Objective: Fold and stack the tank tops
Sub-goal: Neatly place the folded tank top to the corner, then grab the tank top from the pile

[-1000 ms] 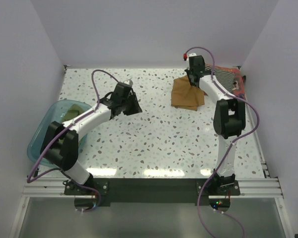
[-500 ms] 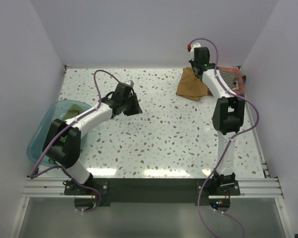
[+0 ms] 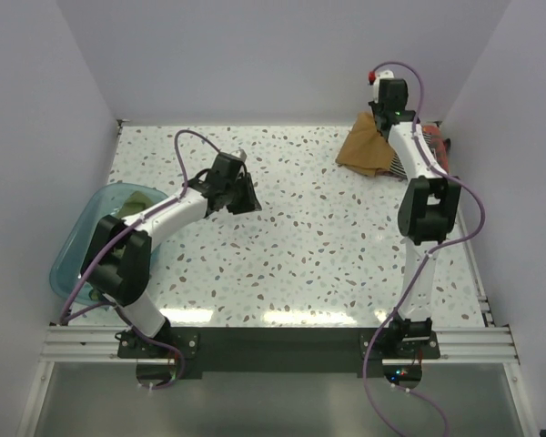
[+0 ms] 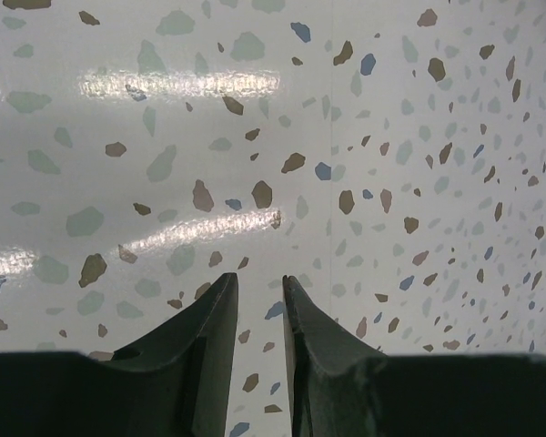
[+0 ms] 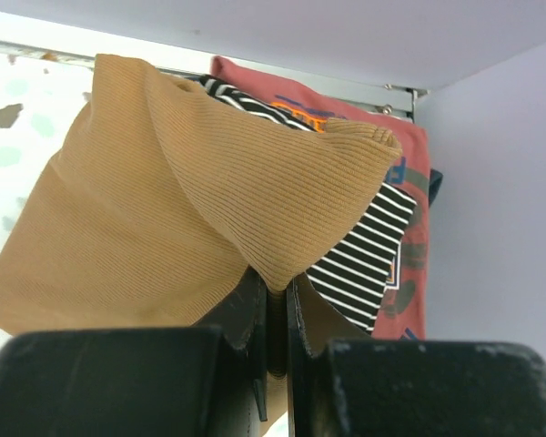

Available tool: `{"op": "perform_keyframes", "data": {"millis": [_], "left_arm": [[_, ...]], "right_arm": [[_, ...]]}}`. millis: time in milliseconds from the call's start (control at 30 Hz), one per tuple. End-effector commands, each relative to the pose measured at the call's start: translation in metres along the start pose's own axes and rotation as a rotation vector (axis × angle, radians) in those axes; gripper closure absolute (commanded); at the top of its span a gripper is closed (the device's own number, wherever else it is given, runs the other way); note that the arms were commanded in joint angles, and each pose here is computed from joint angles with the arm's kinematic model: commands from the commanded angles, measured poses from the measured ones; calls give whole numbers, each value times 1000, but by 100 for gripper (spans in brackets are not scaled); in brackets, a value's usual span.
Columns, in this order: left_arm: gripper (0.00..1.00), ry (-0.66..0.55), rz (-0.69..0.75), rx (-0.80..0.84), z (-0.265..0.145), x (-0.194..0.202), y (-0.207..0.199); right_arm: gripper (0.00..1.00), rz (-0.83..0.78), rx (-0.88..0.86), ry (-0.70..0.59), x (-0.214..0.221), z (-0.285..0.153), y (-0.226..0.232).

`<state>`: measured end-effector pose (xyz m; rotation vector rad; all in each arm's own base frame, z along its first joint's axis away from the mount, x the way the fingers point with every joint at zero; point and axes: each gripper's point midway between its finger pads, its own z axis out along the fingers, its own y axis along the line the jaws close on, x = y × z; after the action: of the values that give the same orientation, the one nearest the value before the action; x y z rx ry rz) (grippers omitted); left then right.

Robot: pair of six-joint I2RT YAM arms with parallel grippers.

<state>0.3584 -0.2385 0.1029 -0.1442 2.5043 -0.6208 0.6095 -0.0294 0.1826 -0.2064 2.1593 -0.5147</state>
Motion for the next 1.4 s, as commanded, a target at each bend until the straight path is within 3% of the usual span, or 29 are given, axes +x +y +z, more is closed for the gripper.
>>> {"op": "perform_keyframes", "data": {"millis": [0, 233, 500, 567, 600, 633, 667, 800, 1167, 1367], "left_arm": [[69, -33, 20, 43, -2, -16, -11], [69, -21, 20, 52, 1, -13, -12], [69, -11, 19, 60, 3, -10, -12], [69, -11, 17, 63, 2, -10, -12], [69, -12, 17, 64, 2, -10, -12], [69, -10, 19, 67, 2, -9, -12], [69, -8, 19, 69, 1, -9, -13], [69, -18, 16, 78, -3, -10, -15], [65, -31, 11, 99, -12, -9, -17], [62, -61, 9, 115, -20, -16, -23]], "right_arm": [[100, 90, 73, -48, -16, 1, -38], [100, 211, 141, 44, 31, 28, -73], [100, 355, 174, 148, 78, 48, -81], [88, 372, 165, 161, 81, 47, -78], [68, 421, 161, 154, 79, 46, -76], [59, 436, 157, 167, 85, 46, -72], [43, 470, 153, 147, 77, 38, -74], [25, 545, 145, 133, 72, 18, -74], [21, 649, 134, 149, 79, -25, -67], [19, 715, -5, 117, 70, -57, -35]]}}
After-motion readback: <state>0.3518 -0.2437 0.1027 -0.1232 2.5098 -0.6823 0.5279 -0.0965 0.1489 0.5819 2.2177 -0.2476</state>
